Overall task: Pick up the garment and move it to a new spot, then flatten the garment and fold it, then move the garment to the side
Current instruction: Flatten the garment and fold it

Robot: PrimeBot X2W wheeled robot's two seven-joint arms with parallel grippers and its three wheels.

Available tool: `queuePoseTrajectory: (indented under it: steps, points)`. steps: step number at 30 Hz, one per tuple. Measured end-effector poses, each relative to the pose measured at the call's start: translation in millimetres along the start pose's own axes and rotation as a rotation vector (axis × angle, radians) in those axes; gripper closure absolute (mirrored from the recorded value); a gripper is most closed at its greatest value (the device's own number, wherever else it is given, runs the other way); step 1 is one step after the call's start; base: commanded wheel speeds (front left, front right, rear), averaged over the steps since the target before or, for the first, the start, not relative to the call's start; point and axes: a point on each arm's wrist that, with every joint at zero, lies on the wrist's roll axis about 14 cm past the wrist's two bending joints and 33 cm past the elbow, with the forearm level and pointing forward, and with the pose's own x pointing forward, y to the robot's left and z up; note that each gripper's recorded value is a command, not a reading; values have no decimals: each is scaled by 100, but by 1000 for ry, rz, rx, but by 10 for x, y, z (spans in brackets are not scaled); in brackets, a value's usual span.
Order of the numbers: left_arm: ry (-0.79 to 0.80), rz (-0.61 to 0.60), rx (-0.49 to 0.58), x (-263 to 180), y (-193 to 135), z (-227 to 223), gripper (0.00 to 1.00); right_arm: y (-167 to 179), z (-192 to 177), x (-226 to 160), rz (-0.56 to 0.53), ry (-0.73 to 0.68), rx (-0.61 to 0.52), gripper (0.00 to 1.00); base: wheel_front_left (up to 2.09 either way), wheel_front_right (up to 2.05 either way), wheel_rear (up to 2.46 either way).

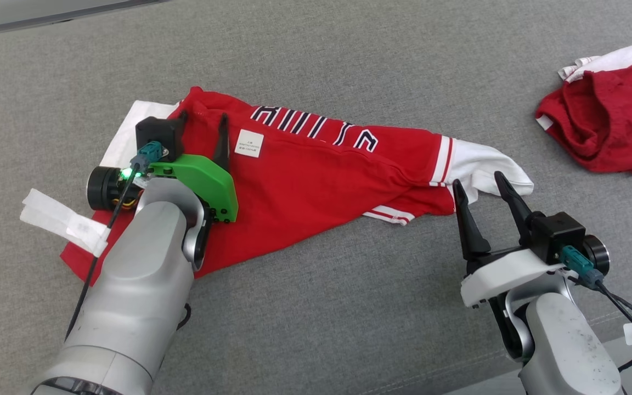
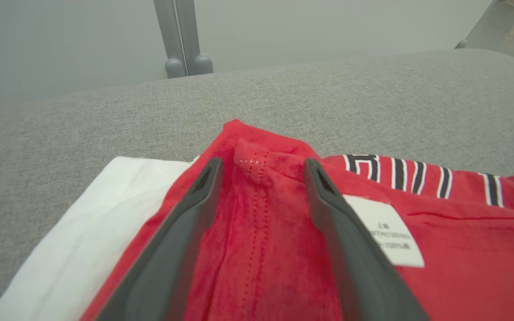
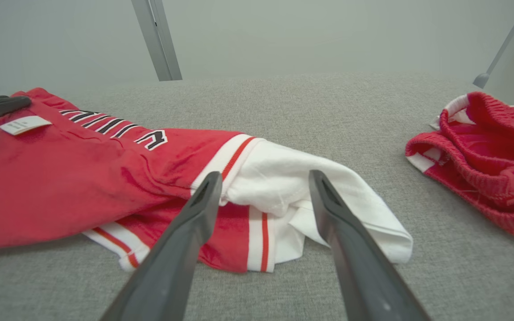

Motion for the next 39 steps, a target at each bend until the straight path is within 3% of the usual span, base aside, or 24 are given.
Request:
queuePoseTrajectory:
  steps: [2, 5, 7, 9, 13, 18, 27, 39]
  points:
    - [3, 0, -6, 1, -6, -10, 29, -9, -1, -7, -2, 1, -1, 0, 0, 0, 0]
    - [4, 2, -16, 10, -13, -11, 70, -12, -1, -15, -3, 2, -1, 0, 0, 0, 0]
    - [8, 7, -22, 20, -9, -26, 78, -14, -5, -13, -4, 3, 0, 0, 0, 0, 0]
    - [13, 8, -19, 33, -9, -41, 100, -23, -3, -7, -6, 2, 1, 0, 0, 0, 0]
    - [7, 6, -18, 50, -16, -22, 100, -60, 3, -9, -17, 1, 3, 0, 0, 0, 0]
    - [-104, 9, -11, 21, -38, 343, 100, -148, 33, -53, -47, -7, 12, 0, 0, 0, 0]
    - [-281, 78, -30, -566, 130, 721, 100, 60, 38, -145, 1, -12, 42, 0, 0, 0, 0]
    - [-214, 354, -117, -1723, 746, 29, 100, 514, 156, -174, 126, -42, 57, 0, 0, 0, 0]
